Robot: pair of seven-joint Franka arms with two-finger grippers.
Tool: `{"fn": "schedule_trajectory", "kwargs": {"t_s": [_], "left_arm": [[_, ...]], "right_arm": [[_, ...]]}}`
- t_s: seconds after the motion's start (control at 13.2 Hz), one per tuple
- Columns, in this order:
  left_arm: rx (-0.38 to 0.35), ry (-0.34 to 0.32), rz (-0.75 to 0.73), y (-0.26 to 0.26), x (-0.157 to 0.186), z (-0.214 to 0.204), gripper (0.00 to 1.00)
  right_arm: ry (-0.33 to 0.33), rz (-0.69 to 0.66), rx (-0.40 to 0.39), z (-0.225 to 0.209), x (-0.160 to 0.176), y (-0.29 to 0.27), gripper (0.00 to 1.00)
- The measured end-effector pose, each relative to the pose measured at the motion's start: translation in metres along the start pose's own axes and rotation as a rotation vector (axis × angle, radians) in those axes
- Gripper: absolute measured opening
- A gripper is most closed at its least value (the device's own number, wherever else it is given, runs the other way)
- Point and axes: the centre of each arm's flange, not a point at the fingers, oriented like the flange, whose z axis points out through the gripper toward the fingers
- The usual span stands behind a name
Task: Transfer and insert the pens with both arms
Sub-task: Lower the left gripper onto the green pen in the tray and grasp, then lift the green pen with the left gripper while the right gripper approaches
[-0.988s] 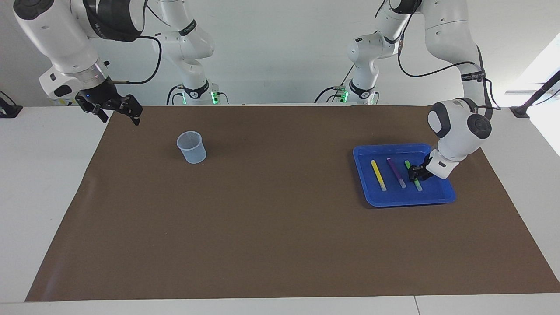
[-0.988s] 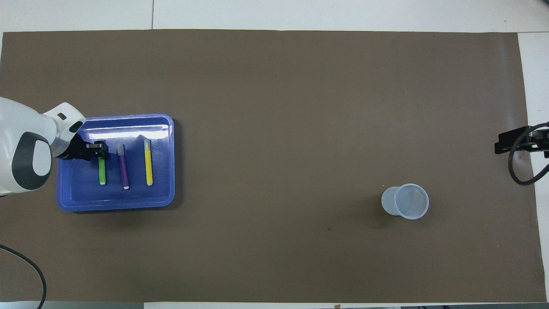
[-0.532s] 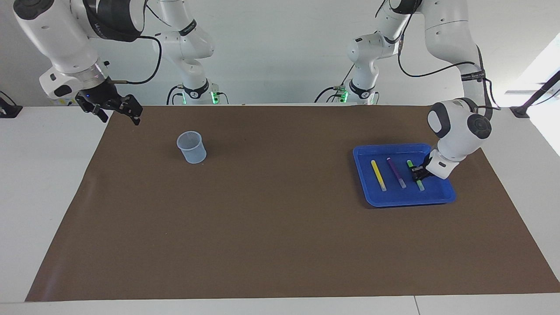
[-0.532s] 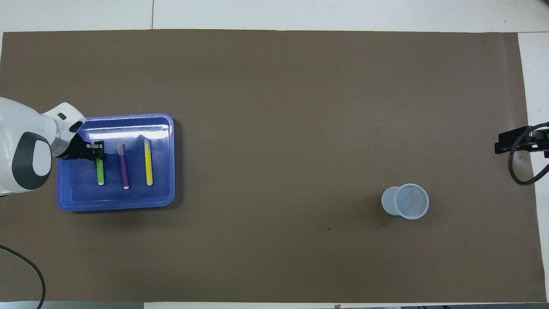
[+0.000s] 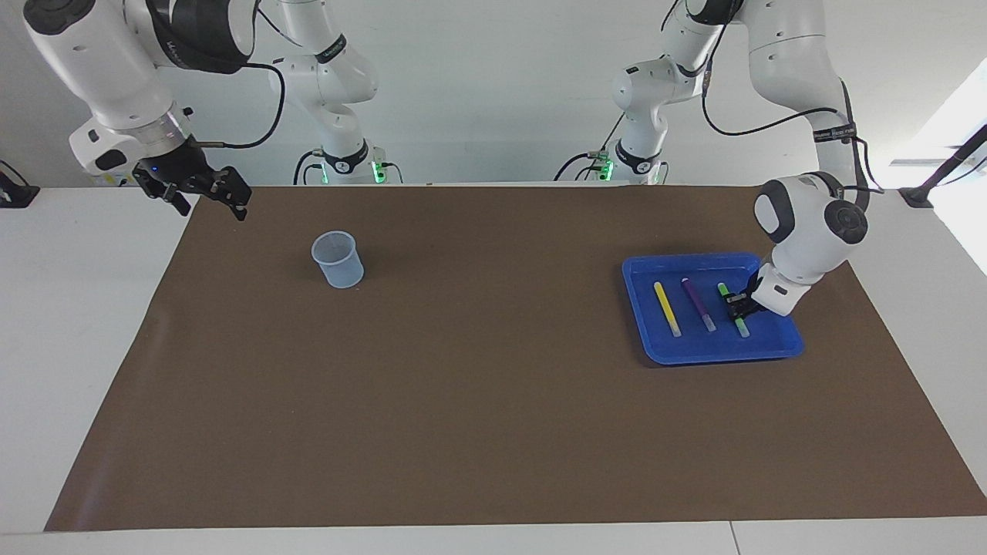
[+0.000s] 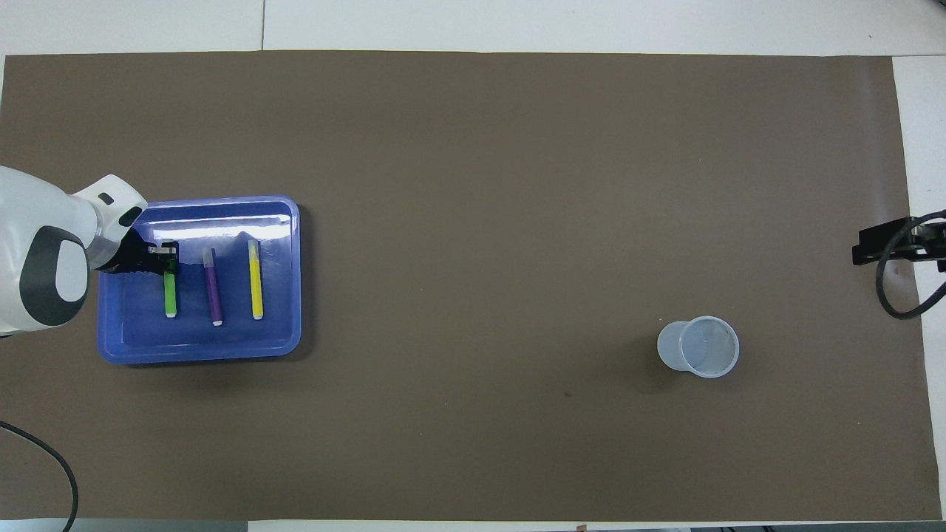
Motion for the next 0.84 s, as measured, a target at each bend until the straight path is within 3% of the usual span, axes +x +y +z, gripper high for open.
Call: {"fn": "schedule_trajectory", "kwargs": {"t_s": [0.61, 0.84], "left_arm": [[0.018, -0.069, -0.076, 0.074, 0.017, -0.091, 0.16], [-0.012, -0.122, -0.169, 0.12, 0.007, -0.126, 0.16]], "right_arm": [[0.0, 0.0, 0.0, 0.0, 0.0, 0.0, 1.0], [-0.001, -0.002, 0.0, 0.0, 0.0, -0.001, 1.0]]}}
